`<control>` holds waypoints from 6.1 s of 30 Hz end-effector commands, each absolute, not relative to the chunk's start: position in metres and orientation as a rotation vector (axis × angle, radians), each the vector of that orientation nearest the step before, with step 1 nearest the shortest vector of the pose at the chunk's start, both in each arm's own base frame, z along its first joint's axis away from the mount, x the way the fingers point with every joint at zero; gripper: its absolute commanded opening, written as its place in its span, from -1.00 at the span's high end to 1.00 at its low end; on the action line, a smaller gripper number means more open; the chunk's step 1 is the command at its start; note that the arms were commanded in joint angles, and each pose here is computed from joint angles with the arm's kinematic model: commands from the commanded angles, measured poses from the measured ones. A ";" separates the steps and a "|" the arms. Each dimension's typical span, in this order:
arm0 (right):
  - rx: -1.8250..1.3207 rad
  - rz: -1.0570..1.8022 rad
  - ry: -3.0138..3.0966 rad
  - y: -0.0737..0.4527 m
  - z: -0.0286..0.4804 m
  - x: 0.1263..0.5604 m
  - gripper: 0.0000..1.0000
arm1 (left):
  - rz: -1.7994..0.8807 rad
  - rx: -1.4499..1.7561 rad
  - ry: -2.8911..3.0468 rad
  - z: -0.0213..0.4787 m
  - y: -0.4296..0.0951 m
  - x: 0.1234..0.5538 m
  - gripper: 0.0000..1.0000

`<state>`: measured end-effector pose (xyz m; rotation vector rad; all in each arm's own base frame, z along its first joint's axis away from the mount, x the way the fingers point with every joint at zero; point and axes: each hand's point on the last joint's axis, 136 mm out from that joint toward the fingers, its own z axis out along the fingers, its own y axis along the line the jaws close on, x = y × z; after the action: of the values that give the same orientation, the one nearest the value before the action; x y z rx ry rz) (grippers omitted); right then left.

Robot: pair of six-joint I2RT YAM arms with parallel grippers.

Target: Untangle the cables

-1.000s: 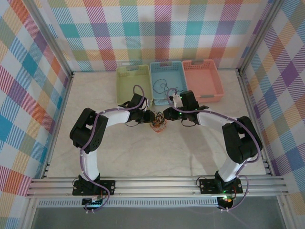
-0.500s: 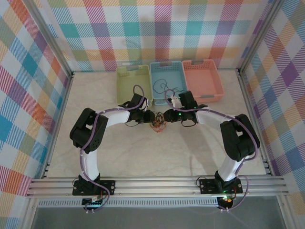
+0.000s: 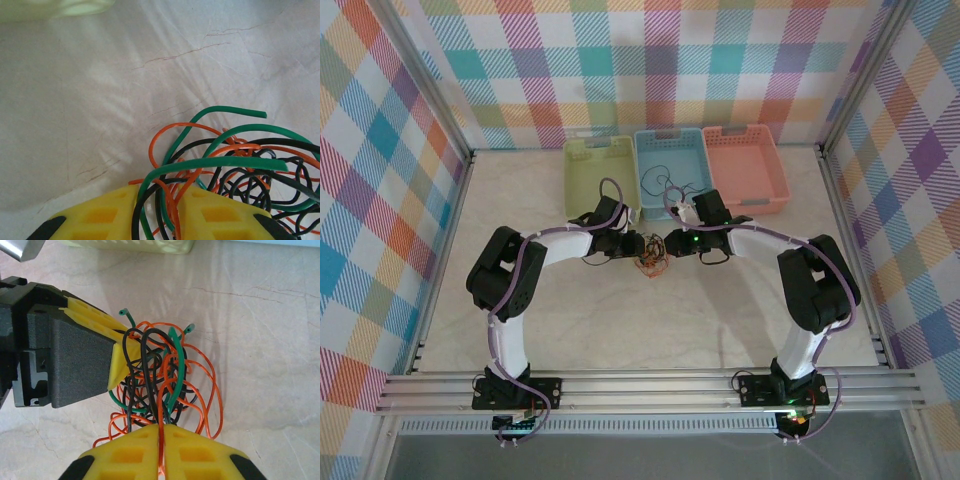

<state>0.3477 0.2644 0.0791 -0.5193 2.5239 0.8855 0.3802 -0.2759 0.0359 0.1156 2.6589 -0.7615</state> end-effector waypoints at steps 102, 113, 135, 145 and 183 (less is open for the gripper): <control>-0.309 0.850 1.661 0.183 0.302 0.260 1.00 | -0.706 0.801 2.198 0.163 -0.344 0.348 -0.30; -0.221 0.771 1.721 0.172 0.285 0.275 1.00 | -0.902 1.116 2.102 0.161 -0.385 0.323 -0.36; -0.118 0.660 1.740 0.150 0.277 0.282 1.00 | -0.762 1.314 2.003 0.115 -0.438 0.340 -0.34; -0.123 0.656 1.749 0.151 0.275 0.282 1.00 | -0.531 1.272 2.068 0.082 -0.437 0.375 -0.28; -0.170 0.699 1.454 0.119 0.405 0.210 1.00 | -0.451 1.257 2.117 0.053 -0.442 0.387 0.22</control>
<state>0.2294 0.1262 0.3652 -0.1378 1.5453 0.6934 0.3890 -0.4344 0.0564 1.2412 2.1154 -0.4612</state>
